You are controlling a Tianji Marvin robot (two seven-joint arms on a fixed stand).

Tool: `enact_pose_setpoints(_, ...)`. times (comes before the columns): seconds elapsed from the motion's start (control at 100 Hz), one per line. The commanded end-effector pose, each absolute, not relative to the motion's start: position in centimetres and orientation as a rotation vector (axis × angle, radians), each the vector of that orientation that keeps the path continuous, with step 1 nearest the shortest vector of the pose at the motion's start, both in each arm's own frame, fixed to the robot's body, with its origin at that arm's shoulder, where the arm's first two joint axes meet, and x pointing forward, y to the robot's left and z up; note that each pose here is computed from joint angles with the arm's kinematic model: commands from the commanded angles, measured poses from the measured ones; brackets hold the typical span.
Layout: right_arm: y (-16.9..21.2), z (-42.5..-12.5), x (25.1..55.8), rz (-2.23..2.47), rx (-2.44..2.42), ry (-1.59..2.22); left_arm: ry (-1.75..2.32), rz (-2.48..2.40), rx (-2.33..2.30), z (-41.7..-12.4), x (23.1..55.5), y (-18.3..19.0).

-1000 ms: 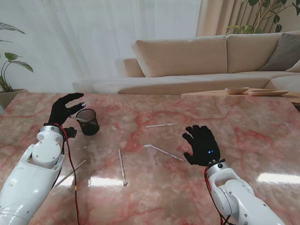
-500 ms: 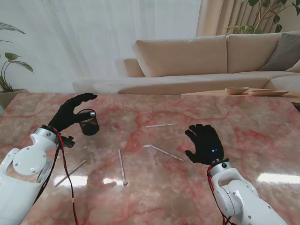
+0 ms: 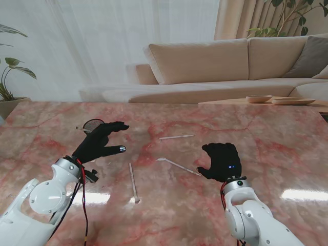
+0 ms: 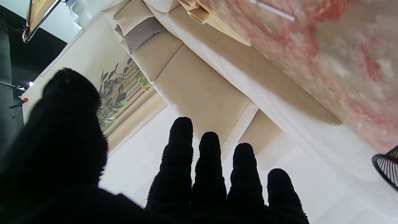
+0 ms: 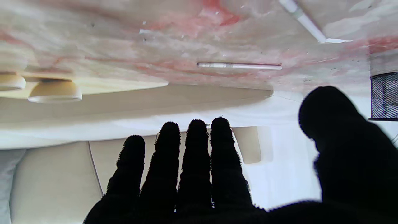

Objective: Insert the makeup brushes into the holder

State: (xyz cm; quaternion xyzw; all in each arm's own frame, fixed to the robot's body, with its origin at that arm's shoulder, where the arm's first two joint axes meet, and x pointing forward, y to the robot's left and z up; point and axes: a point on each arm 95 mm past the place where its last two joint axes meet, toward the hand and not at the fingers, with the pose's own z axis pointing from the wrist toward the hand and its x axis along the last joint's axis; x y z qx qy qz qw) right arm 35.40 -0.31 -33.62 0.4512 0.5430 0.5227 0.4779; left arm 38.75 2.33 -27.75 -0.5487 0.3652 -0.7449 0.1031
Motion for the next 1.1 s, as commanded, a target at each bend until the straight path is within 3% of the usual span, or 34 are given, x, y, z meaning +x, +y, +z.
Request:
enact_pose_setpoints(0.0,0.6,-34.3,34.7,1.272,1.166,1.342,1.092,-2.183,-1.664,-29.0,38.1,1.6)
enact_pose_setpoints(0.44,3.6,-37.3,34.0,1.231,1.351,1.294,1.12,-2.167,-1.724,-31.0,37.3,0.0)
enact_pose_setpoints(1.09,4.3,-41.3,35.1,1.157,1.487,1.187,1.101,-2.154,-1.765,-32.1,37.2,-0.4)
